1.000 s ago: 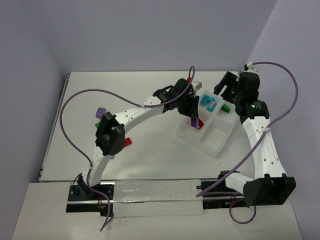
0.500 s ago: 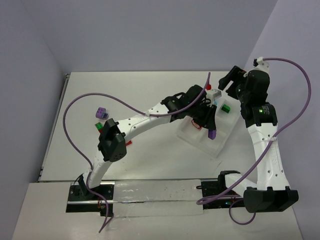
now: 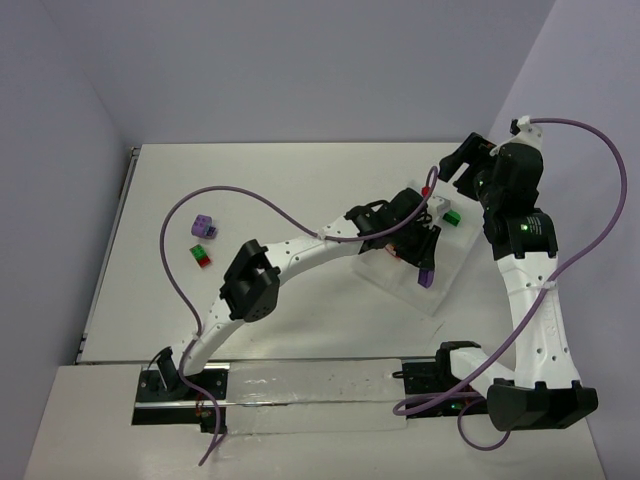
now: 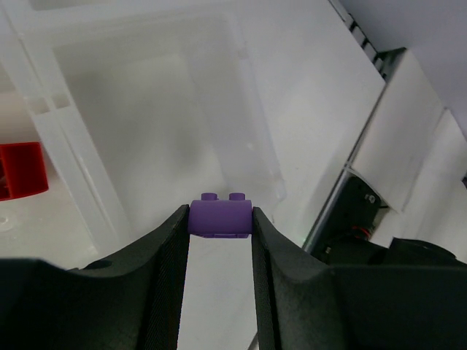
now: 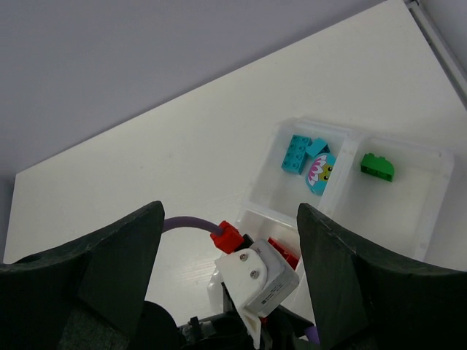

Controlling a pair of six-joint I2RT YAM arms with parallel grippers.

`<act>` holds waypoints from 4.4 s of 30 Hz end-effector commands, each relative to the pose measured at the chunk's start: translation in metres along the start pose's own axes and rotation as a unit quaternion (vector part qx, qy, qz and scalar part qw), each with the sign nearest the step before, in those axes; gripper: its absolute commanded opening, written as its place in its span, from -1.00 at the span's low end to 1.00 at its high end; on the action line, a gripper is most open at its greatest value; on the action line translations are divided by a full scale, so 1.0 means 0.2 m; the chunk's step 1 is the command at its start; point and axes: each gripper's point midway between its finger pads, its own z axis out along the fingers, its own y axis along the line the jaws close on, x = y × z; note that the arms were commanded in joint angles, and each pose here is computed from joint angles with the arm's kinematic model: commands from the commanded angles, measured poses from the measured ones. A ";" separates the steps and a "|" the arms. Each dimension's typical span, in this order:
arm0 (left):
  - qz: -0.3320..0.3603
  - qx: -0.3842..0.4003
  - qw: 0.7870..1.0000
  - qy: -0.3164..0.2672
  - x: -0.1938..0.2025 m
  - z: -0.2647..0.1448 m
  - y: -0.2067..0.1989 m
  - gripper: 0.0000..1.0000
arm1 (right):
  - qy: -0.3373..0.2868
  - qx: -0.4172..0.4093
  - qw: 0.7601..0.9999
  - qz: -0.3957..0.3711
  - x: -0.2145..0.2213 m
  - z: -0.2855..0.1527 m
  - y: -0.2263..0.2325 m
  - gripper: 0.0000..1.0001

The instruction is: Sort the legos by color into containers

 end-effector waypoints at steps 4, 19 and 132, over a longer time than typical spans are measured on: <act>0.031 -0.024 0.996 -0.078 -0.24 -0.01 -0.02 -0.76 | -0.028 -0.010 1.000 -0.004 -0.10 -0.05 0.04 0.62; 0.054 -0.010 0.993 -0.104 -0.37 -0.26 -0.16 0.40 | 0.000 -0.021 1.000 0.011 -0.02 0.01 0.05 0.62; -0.238 0.120 0.940 -0.211 -0.25 -1.90 0.93 -1.00 | -0.016 -0.523 0.764 -0.377 0.84 -0.03 1.49 0.71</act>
